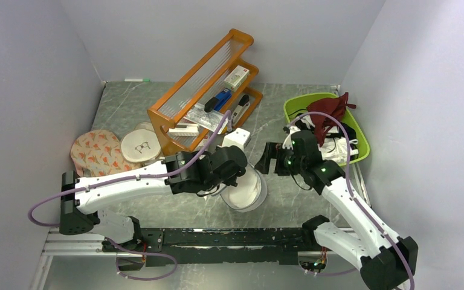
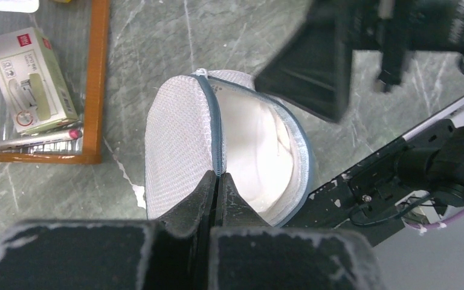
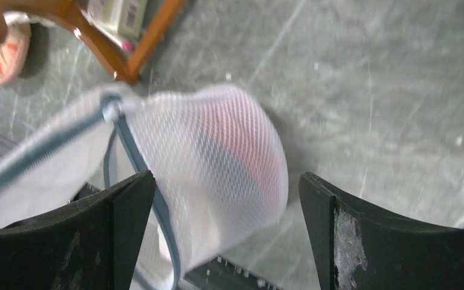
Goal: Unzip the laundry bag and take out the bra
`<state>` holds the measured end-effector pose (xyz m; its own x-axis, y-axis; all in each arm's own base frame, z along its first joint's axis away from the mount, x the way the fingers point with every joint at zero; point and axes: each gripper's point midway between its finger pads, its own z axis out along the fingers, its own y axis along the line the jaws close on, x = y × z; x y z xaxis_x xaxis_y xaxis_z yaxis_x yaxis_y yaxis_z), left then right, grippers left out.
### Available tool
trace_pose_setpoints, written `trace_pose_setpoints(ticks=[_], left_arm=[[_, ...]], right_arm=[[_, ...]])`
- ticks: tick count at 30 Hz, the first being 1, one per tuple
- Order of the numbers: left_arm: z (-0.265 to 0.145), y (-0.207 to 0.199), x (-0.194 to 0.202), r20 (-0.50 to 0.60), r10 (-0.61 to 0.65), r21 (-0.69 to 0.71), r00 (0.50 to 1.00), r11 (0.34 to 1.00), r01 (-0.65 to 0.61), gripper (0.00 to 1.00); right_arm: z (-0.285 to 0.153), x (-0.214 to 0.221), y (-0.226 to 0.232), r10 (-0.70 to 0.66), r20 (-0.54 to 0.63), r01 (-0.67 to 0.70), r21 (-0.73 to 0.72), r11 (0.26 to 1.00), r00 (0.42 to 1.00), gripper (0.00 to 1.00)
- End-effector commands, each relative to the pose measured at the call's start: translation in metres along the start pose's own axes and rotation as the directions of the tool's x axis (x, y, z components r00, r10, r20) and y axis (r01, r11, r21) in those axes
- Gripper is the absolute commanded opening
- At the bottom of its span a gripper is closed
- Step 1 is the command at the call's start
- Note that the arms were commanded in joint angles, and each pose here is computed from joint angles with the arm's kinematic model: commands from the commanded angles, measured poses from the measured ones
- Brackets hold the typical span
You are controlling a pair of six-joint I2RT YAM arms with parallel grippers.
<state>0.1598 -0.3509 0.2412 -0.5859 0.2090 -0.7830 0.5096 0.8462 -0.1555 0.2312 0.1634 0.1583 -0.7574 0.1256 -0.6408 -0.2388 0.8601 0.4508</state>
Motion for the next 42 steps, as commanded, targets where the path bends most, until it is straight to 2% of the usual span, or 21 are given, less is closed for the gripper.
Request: trace_pose_setpoints(ticks=[1, 7, 11, 14, 16, 18, 22, 25, 27, 30, 35, 38, 40, 41, 42], left_arm=[[-0.001, 0.009, -0.016, 0.084, -0.047, -0.016, 0.995, 0.999, 0.048, 0.07], [0.002, 0.011, -0.02, 0.091, -0.048, -0.008, 0.995, 0.999, 0.049, 0.07], [0.001, 0.017, -0.024, 0.092, -0.046, -0.028, 0.995, 0.998, 0.048, 0.07], [-0.002, 0.023, -0.025, 0.093, -0.041, -0.046, 0.995, 0.998, 0.046, 0.07], [-0.005, 0.03, -0.027, 0.094, -0.042, -0.064, 0.995, 0.997, 0.048, 0.07], [-0.006, 0.038, -0.028, 0.09, -0.043, -0.08, 0.995, 0.996, 0.05, 0.07], [-0.007, 0.05, -0.028, 0.069, -0.038, -0.104, 0.997, 0.994, 0.046, 0.07], [-0.006, 0.052, -0.027, 0.054, -0.036, -0.102, 0.998, 0.994, 0.041, 0.07], [-0.004, 0.05, -0.027, 0.044, -0.034, -0.091, 0.998, 0.995, 0.038, 0.07], [0.0, 0.048, -0.023, 0.018, -0.032, -0.088, 0.999, 0.996, 0.034, 0.07], [0.0, 0.053, -0.015, -0.02, -0.037, -0.111, 0.999, 0.993, 0.034, 0.07], [-0.002, 0.05, -0.01, -0.038, -0.067, -0.066, 0.997, 0.996, 0.065, 0.07], [-0.003, 0.046, -0.007, -0.048, -0.093, -0.022, 0.995, 0.996, 0.092, 0.07], [-0.005, 0.044, -0.002, -0.069, -0.108, 0.01, 0.992, 0.994, 0.109, 0.07], [-0.006, 0.046, 0.004, -0.088, -0.115, 0.012, 0.99, 0.993, 0.116, 0.07]], right_arm=[[-0.029, 0.046, -0.001, 0.082, -0.154, -0.075, 0.05, 0.996, 0.985, 0.9], [-0.033, 0.086, 0.012, 0.097, -0.251, -0.091, 0.035, 0.995, 0.963, 0.9], [-0.031, 0.109, 0.017, 0.072, -0.314, -0.054, 0.066, 0.996, 0.947, 0.9], [-0.036, 0.115, 0.006, 0.065, -0.332, -0.016, 0.148, 0.989, 0.941, 0.81], [-0.039, 0.114, -0.002, 0.073, -0.329, -0.007, 0.197, 0.98, 0.941, 0.79], [-0.041, 0.11, -0.013, 0.091, -0.3, -0.01, 0.261, 0.965, 0.95, 0.78], [-0.039, 0.089, -0.027, 0.129, -0.167, -0.061, 0.364, 0.929, 0.977, 0.73], [-0.026, 0.074, -0.034, 0.165, -0.036, -0.137, 0.396, 0.908, 0.986, 0.64], [-0.015, 0.068, -0.032, 0.19, 0.014, -0.181, 0.385, 0.905, 0.982, 0.56], [0.0, 0.059, -0.033, 0.195, 0.083, -0.212, 0.374, 0.903, 0.977, 0.51], [-0.003, 0.028, -0.057, 0.074, 0.193, -0.165, 0.517, 0.84, 0.978, 0.39], [0.008, 0.011, -0.052, -0.061, 0.177, -0.04, 0.515, 0.856, 0.982, 0.36], [0.022, 0.003, -0.043, -0.171, 0.144, 0.083, 0.477, 0.875, 0.975, 0.28], [0.031, -0.004, -0.037, -0.251, 0.12, 0.171, 0.459, 0.872, 0.96, 0.12], [0.035, -0.008, -0.033, -0.289, 0.109, 0.213, 0.445, 0.87, 0.951, 0.07]])
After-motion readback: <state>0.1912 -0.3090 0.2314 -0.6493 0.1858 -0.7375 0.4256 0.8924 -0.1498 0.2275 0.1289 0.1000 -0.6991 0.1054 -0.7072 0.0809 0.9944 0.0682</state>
